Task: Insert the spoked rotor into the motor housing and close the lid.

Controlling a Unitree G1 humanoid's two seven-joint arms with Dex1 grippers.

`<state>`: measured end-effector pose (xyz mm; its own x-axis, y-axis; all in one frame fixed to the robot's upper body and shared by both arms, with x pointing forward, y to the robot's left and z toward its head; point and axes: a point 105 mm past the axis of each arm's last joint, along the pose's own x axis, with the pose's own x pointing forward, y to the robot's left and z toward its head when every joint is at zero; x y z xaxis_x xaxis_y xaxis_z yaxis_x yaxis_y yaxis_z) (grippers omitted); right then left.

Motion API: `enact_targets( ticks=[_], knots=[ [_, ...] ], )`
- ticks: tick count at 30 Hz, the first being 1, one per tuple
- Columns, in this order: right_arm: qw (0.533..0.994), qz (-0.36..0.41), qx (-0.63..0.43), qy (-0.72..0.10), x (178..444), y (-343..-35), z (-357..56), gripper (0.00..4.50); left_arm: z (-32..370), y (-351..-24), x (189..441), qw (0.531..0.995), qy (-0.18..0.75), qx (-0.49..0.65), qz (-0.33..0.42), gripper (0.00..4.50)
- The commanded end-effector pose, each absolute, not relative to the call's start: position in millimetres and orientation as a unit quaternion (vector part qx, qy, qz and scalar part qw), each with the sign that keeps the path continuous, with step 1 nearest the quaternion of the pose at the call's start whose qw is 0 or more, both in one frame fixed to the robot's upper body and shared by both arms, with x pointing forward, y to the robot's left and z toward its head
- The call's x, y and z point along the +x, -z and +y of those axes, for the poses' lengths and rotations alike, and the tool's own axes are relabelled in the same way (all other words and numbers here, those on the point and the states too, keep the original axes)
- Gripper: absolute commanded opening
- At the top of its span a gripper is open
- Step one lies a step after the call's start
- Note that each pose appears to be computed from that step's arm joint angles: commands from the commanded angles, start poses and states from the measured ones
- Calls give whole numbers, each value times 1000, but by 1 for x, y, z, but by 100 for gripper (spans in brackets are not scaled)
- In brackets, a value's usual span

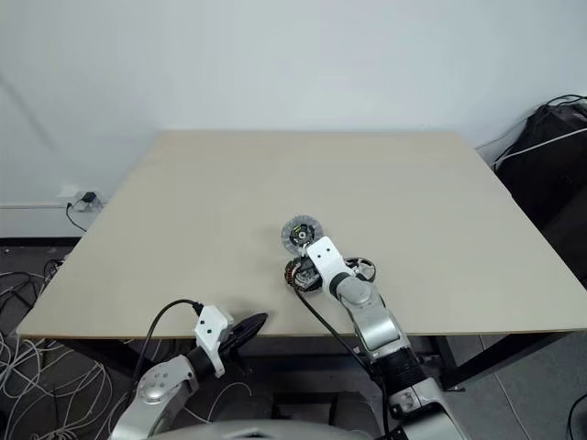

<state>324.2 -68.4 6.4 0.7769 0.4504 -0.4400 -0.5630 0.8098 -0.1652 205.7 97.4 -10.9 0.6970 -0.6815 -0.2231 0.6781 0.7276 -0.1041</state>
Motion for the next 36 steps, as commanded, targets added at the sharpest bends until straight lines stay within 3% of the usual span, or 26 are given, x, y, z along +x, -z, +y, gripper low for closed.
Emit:
enact_targets(
  ticks=[1,6,10,18,26,32,36],
  knots=[
    [933,149,-131,-299,322,-30,-56,2,94,-4,210,923,374,-7,96,0],
    [928,100,-135,-332,312,-48,-49,2,94,-3,211,922,374,-6,96,0],
    [917,89,-167,-353,300,-45,-49,2,94,-3,211,922,374,-6,97,0],
    [928,107,-184,-307,309,-35,-63,2,93,-3,211,921,378,-7,97,0],
    [964,82,-165,-191,318,-56,-118,2,95,-4,211,923,373,-6,96,0],
    [981,84,-151,-84,302,-72,-183,2,96,-3,211,923,372,-6,98,0],
    [986,113,-116,-48,282,-65,-204,2,97,-2,211,921,375,-5,101,0]
  ],
)
